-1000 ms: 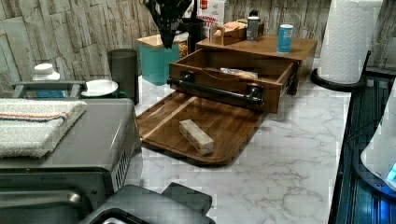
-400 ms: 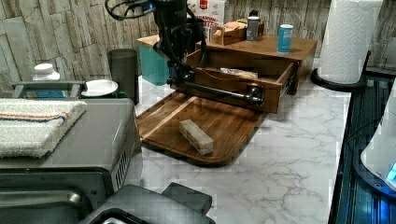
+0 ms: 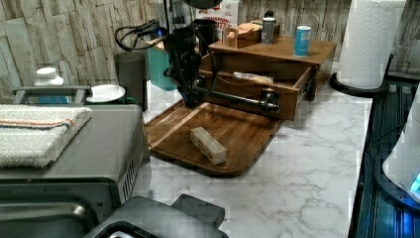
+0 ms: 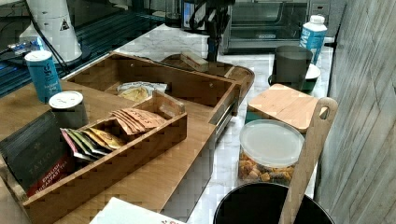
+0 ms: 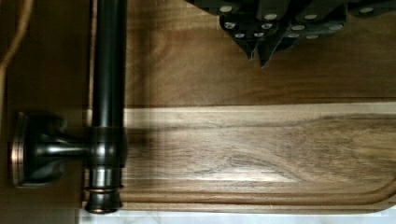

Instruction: Close the drawer.

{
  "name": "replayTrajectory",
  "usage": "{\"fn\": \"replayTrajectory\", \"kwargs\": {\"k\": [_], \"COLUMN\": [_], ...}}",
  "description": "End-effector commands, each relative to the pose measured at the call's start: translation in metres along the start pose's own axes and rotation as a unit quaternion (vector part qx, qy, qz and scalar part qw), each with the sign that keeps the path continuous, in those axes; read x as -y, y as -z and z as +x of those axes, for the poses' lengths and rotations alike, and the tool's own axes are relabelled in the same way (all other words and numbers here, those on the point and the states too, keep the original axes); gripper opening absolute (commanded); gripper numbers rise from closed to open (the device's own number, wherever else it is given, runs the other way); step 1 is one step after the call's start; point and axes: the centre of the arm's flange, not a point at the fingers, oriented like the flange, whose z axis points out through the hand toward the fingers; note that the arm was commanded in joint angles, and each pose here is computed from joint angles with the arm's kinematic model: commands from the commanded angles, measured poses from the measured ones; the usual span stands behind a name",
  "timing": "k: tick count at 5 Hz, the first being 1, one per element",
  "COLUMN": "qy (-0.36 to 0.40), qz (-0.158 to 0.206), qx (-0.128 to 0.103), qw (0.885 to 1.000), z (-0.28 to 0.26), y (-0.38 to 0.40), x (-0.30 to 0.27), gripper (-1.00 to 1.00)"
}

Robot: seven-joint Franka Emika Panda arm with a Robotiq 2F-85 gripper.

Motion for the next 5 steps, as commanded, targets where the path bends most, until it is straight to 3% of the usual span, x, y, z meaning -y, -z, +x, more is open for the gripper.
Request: {"fn": "replayTrajectory", "kwargs": {"k": [1, 3, 5], "qy": [0.034, 0.056, 0.013], "qz": [0.005, 0.027, 0.072], "qx": [-0.009, -0.016, -0.002], "qw": [0.999, 0.998, 0.997], "z": [0.022, 0.026, 0.027], "y": [0.014, 0.009, 0.000], "x": [-0.075, -0.146, -0.263], "gripper": [-1.00, -1.00, -1.00]}}
